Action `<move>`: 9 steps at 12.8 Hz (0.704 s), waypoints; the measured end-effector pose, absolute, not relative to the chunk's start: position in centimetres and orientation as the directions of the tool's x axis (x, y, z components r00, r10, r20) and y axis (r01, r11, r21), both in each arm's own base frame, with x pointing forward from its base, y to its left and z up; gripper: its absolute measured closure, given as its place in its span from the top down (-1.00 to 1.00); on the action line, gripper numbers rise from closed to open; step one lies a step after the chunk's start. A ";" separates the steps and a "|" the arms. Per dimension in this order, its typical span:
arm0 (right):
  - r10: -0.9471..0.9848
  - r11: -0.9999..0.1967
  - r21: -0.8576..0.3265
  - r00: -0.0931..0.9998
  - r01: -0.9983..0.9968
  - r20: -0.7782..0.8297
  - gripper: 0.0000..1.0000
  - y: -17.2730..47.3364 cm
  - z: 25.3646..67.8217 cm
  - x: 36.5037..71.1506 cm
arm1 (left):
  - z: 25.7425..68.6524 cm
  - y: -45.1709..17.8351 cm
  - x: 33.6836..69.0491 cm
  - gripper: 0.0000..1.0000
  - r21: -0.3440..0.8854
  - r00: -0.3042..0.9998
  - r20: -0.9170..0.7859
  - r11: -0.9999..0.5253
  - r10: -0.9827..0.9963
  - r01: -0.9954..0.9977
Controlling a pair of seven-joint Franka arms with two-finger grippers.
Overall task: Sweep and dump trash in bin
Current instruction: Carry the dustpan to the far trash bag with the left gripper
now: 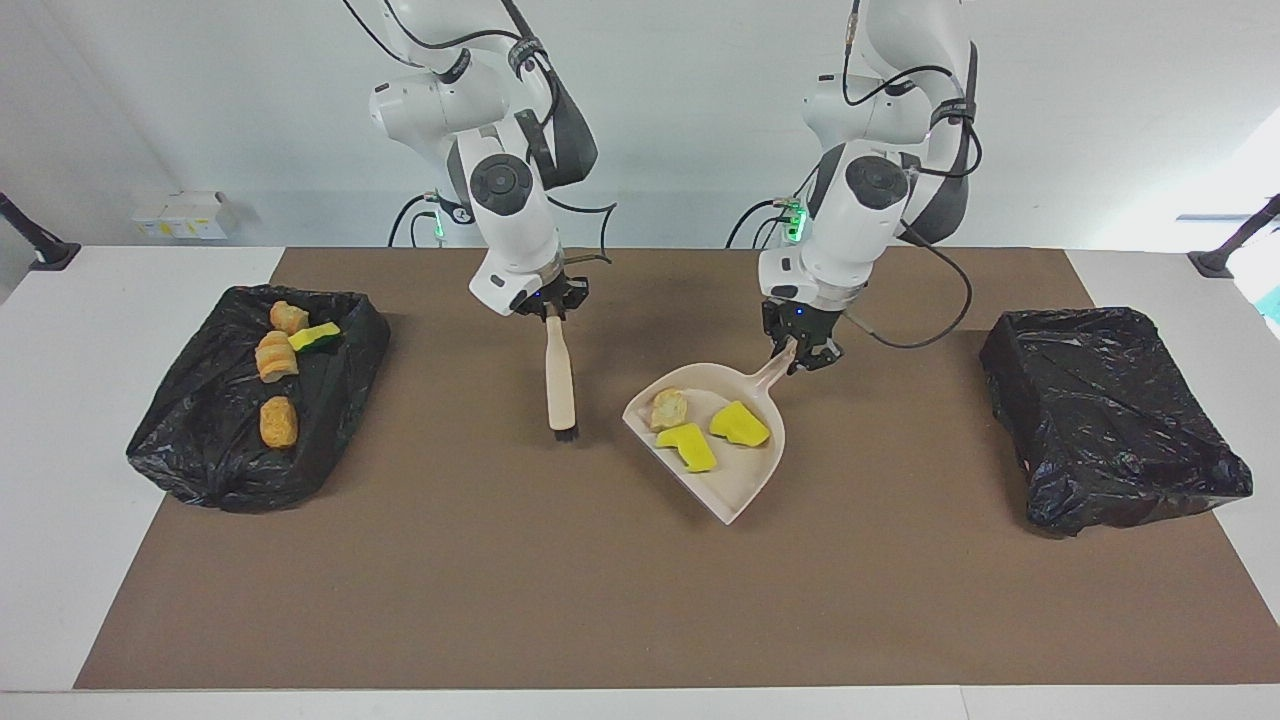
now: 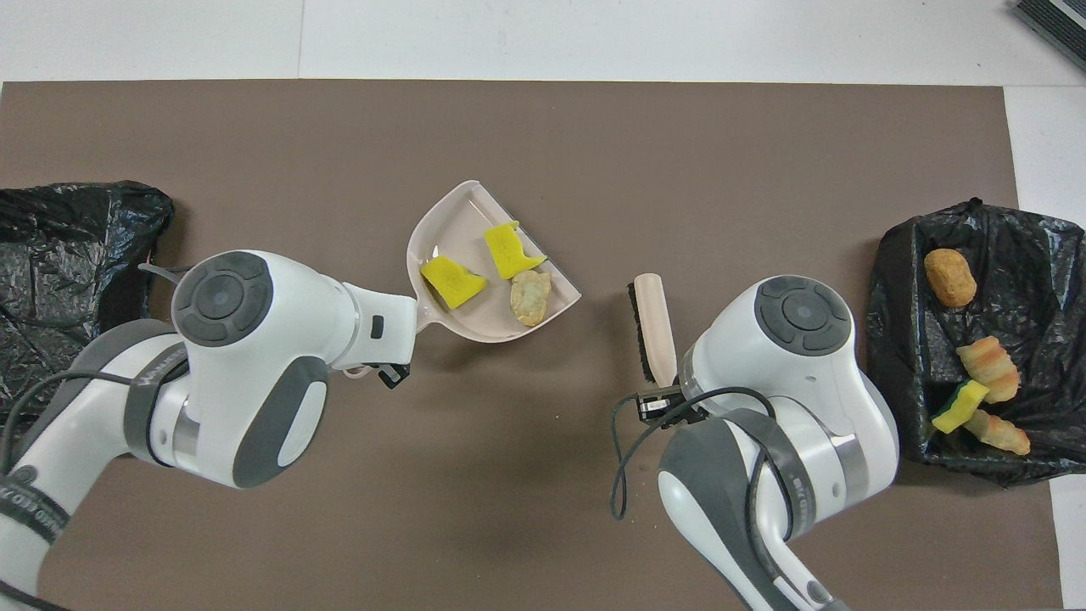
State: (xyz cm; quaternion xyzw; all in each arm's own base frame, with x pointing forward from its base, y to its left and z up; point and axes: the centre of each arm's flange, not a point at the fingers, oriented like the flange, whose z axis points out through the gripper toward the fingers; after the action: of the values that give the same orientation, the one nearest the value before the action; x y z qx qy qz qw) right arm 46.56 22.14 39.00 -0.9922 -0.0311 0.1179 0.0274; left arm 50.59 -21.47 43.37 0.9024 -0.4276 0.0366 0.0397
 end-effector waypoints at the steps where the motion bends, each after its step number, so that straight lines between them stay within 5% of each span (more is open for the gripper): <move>1: 0.056 -0.997 -0.060 0.976 0.045 -0.210 -0.47 23.3 39.0 45.9 | 45.0 -19.5 50.7 -0.37 0.036 0.647 0.102 -0.647 -0.756 -0.762; 9: 0.050 -0.998 -0.041 0.989 0.045 -0.141 -0.47 36.3 37.4 35.9 | 53.7 0.2 53.1 -0.37 0.062 0.764 0.059 -0.761 -0.643 -0.646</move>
State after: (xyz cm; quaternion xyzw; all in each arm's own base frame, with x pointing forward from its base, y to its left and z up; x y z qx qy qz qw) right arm 35.88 36.25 37.43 -0.9970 -0.0237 0.0710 0.0188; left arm 53.12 0.21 53.65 0.9382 -0.3434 0.0168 0.0393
